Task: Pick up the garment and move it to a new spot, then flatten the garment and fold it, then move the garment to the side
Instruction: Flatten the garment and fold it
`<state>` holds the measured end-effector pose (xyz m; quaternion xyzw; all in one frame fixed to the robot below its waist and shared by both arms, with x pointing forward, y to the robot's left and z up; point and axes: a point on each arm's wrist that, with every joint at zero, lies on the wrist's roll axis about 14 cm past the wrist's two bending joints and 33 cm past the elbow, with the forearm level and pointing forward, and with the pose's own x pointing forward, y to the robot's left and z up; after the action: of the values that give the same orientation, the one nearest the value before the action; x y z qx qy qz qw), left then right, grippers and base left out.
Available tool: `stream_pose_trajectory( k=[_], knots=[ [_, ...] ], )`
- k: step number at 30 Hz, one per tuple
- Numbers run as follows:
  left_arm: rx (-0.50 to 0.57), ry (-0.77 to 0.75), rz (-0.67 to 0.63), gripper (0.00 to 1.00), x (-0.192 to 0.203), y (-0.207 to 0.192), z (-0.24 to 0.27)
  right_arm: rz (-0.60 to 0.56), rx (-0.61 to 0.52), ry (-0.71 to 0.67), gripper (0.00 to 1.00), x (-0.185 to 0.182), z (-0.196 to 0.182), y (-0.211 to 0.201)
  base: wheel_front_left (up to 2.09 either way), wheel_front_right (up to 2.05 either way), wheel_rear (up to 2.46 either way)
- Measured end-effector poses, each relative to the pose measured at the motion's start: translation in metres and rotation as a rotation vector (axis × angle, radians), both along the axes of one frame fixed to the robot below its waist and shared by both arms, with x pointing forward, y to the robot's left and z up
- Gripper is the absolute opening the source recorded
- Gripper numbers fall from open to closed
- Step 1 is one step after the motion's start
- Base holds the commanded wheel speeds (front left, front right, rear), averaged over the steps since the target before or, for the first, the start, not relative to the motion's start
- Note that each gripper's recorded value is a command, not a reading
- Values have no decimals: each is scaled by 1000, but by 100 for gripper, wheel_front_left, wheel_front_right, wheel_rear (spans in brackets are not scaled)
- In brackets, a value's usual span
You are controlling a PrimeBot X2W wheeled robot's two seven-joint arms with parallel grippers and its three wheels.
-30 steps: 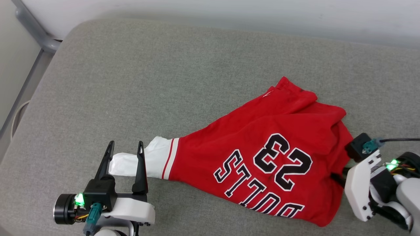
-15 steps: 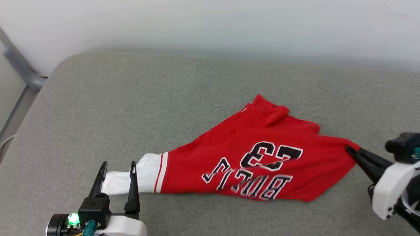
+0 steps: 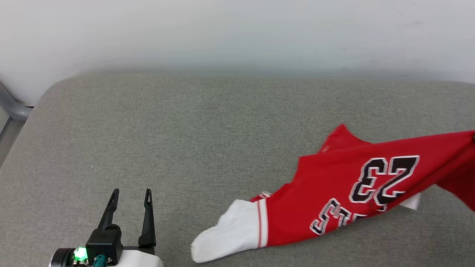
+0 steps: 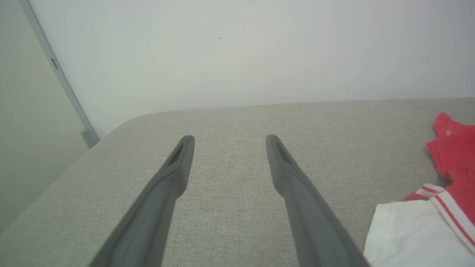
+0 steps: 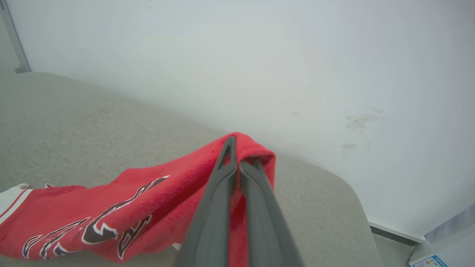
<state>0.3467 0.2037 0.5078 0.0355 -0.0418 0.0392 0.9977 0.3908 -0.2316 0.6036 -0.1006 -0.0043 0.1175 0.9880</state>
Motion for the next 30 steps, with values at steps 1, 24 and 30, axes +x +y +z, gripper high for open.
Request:
stream_pose_trajectory(
  k=[1,24,30],
  knots=[
    [0,1,-1,100,0,0,0,-15,-9,-12,0,-2,5,-4,0,0,0],
    [-16,33,32,100,22,7,-11,195,-204,-8,0,115,11,61,0,0,0],
    [-11,57,52,100,32,15,-18,362,-244,122,0,168,-39,139,0,0,0]
  ],
)
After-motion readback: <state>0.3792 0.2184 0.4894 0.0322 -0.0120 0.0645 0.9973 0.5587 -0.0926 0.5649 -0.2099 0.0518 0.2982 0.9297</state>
